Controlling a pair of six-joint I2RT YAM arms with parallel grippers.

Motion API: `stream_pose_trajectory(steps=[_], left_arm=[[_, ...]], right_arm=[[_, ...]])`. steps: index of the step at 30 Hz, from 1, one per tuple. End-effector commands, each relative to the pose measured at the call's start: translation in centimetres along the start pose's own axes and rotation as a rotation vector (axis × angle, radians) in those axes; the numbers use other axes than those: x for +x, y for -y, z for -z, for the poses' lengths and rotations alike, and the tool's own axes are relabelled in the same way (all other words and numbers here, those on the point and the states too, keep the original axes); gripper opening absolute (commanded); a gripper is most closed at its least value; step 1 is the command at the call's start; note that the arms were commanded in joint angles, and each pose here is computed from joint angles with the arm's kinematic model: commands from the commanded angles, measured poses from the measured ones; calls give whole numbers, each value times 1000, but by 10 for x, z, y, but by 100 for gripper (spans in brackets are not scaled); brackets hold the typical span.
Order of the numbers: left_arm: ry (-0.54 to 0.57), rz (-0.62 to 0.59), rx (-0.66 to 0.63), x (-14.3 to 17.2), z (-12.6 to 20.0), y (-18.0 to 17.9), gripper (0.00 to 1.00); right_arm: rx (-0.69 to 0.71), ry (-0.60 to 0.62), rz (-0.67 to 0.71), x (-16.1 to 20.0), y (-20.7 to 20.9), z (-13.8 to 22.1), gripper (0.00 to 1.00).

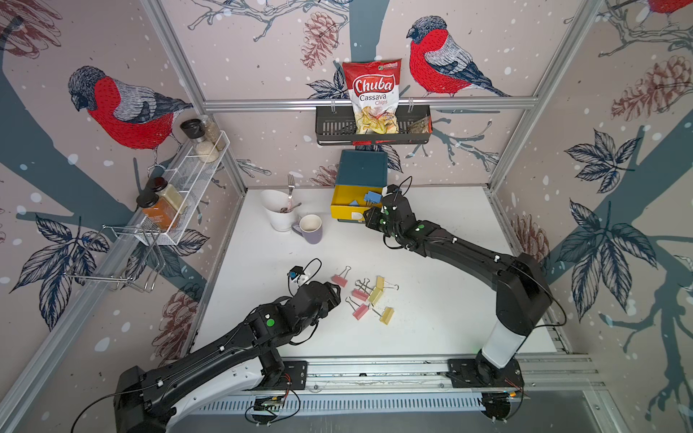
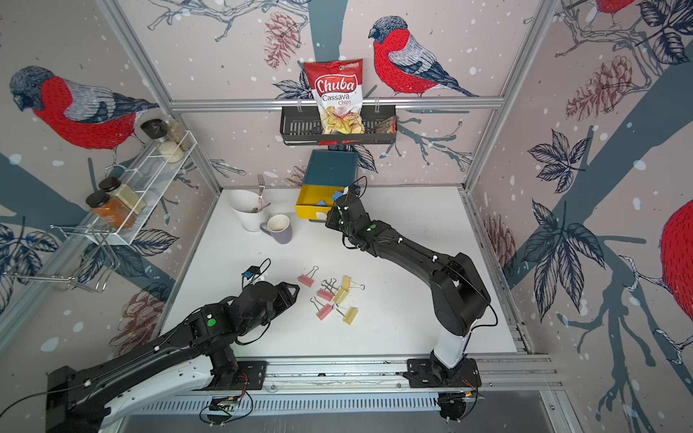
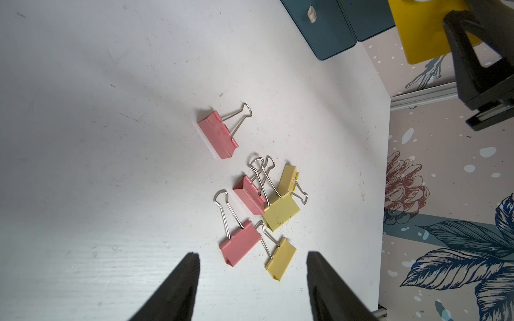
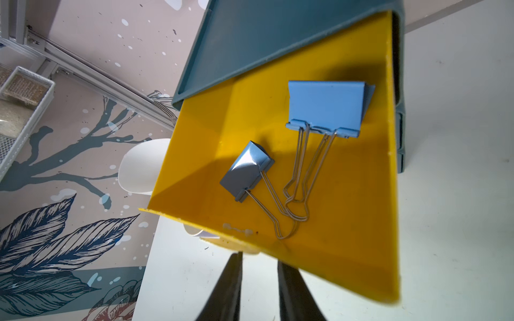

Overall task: Put the binder clips in the drawer according to color
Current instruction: Close the drawer in the storage box.

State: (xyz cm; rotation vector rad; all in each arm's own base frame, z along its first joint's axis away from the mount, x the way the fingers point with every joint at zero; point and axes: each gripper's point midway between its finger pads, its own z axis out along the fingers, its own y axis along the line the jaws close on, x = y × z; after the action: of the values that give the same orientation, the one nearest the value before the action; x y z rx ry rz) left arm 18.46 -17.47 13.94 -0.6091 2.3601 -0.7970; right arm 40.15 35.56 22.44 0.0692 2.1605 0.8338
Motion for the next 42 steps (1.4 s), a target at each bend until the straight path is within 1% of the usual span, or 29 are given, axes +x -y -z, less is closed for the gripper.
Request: stream_pose_trajectory(steps=[1,7,10,12,19,28,37,42], left_arm=[[9,-9,-11,-2,0,-2,65],[4,-11,-7,-1,0,-1,65],[4,-7,-2,-2,1,1,65],[5,-8,-1,-2,2,1,65],[3,-8,-4,-1,1,1,64],[-1,-10,6,-1,1,5,64],[-9,-8,13,0,2,5,64],[-8,-10,13,0,2,4,64]], right_arm=[[-57,54,-10,-18,-14,-4,28],[-44,46,-4,-30,-4,-29,28],[-35,58,-8,-38,4,-39,23],[-43,78,-5,-44,5,-43,21],[-59,108,-22,-55,6,-56,21],[-92,162,-90,-65,5,-63,20],[-112,170,-163,-67,5,-67,21],[-131,173,-186,-66,4,-59,22]])
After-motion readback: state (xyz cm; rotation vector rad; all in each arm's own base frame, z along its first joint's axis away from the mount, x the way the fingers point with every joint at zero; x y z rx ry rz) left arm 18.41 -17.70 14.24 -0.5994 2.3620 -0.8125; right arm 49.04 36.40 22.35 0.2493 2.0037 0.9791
